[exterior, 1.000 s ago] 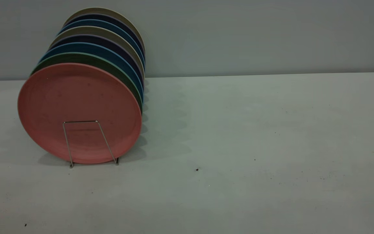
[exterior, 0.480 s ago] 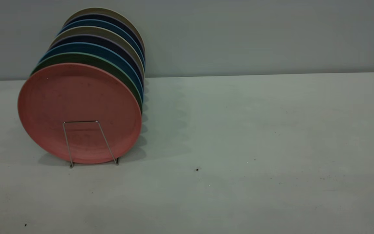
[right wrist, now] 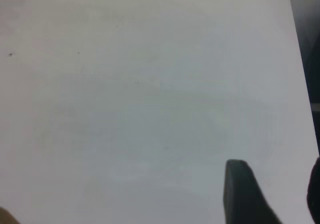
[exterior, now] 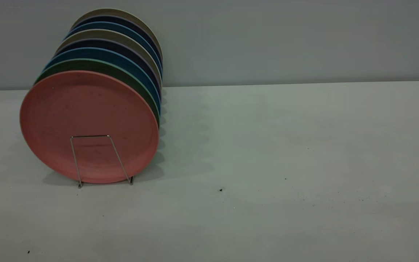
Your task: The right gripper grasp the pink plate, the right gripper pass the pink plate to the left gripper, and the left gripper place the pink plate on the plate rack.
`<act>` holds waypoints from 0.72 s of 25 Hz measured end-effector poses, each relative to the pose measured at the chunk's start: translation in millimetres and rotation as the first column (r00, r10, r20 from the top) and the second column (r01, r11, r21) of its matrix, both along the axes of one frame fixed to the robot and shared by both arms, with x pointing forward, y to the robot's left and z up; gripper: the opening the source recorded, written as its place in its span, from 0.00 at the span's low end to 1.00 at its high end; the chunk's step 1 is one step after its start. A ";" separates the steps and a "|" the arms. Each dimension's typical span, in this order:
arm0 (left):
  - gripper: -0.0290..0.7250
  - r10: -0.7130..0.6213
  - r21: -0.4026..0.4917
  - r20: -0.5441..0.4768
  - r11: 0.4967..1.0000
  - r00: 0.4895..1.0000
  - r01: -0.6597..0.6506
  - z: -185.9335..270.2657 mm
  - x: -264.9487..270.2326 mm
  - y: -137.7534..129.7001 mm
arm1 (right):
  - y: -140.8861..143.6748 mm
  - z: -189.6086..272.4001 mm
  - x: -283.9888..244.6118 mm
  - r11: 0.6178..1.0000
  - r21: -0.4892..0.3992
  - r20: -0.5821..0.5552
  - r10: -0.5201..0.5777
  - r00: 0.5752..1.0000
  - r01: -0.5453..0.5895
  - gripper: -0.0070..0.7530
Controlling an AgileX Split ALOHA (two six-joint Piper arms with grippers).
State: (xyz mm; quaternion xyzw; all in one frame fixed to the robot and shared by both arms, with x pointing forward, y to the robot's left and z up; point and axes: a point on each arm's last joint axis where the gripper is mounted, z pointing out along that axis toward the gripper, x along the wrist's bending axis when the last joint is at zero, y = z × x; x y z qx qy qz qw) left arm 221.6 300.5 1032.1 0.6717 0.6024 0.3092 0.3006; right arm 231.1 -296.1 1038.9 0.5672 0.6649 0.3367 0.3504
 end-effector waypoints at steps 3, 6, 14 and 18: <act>0.56 0.000 0.000 0.000 1.000 1.000 0.000 0.0 0.0 0.0 | 0.0 0.0 0.0 1.000 0.000 0.000 0.000 1.000 0.000 0.39; 0.56 0.000 0.000 0.000 1.000 1.000 0.000 0.0 0.0 0.0 | 0.0 0.0 0.0 1.000 0.000 0.000 0.000 1.000 0.000 0.35; 0.56 0.000 0.000 0.000 1.000 1.000 0.000 0.0 0.0 0.0 | 0.0 0.0 0.0 1.000 0.000 0.000 0.000 1.000 0.000 0.31; 0.56 0.000 0.000 0.000 1.000 1.000 0.000 0.0 0.0 0.0 | 0.0 0.0 0.0 1.000 0.000 0.000 0.000 1.000 0.000 0.31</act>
